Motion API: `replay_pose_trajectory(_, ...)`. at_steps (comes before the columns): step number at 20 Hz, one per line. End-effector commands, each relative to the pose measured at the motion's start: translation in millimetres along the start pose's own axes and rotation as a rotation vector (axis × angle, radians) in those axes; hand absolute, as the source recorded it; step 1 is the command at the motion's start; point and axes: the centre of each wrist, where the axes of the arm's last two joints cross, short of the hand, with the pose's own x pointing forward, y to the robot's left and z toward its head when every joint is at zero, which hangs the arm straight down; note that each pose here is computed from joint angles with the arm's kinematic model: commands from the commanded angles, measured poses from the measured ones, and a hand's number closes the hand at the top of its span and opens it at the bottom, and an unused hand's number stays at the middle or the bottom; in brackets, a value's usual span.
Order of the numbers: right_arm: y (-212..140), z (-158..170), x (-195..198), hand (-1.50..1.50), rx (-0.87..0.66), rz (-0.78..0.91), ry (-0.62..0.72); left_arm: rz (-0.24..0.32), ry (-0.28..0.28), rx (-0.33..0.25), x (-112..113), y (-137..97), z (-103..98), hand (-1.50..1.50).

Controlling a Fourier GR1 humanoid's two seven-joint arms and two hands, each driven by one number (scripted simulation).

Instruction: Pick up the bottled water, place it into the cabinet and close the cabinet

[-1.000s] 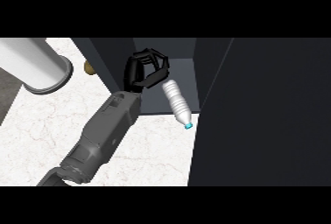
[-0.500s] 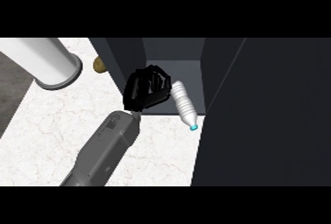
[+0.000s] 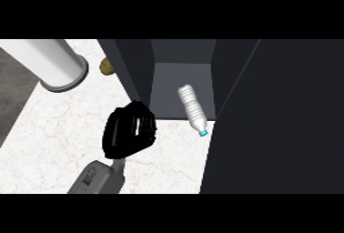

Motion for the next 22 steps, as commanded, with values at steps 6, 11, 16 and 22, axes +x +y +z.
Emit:
replay_pose_trajectory(6, 10, 7, 33, 1.50, 0.290, -0.067, 0.000, 0.038, 0.002, 0.041, 39, 12, 86, 1.50)
replay_pose_trajectory(11, 22, -1, 31, 1.50, 0.357, -0.110, 0.000, 0.013, -0.042, 0.039, 82, 25, 111, 1.50)
replay_pose_trajectory(16, 30, -10, 40, 1.50, 0.360, -0.102, -0.005, 0.002, -0.029, 0.064, 97, 39, 145, 1.50)
replay_pose_trajectory(22, 51, -48, 32, 1.50, 0.305, -0.090, -0.052, -0.023, -0.019, 0.074, 124, 59, 173, 1.50)
